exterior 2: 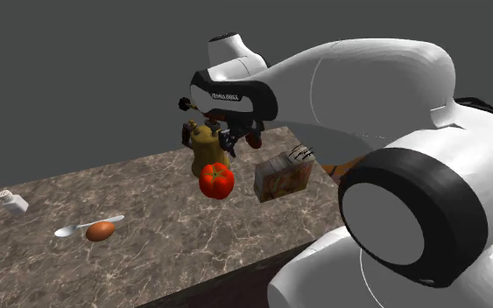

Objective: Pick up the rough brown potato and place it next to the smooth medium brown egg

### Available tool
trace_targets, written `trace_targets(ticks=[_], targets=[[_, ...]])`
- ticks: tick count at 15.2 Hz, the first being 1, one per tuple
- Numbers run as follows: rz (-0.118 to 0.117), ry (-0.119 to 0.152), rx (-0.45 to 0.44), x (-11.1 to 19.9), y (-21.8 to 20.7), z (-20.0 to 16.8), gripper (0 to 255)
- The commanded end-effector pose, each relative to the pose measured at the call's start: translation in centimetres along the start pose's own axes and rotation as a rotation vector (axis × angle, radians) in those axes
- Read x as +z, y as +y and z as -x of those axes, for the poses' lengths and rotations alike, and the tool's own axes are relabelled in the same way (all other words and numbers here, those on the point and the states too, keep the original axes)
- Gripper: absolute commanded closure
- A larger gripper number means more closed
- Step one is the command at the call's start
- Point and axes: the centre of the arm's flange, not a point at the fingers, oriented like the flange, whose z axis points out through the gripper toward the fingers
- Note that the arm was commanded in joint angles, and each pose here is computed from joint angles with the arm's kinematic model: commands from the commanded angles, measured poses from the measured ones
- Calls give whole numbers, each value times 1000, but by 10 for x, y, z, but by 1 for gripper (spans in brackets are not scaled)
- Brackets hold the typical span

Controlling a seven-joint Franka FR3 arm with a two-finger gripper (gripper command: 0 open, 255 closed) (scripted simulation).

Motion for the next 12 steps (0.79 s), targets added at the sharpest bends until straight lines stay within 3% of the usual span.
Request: trace_targets(ticks=[1,12], targets=[[16,-1,24,14,6,-21,0],[104,-14,158,82,62,-132,0]])
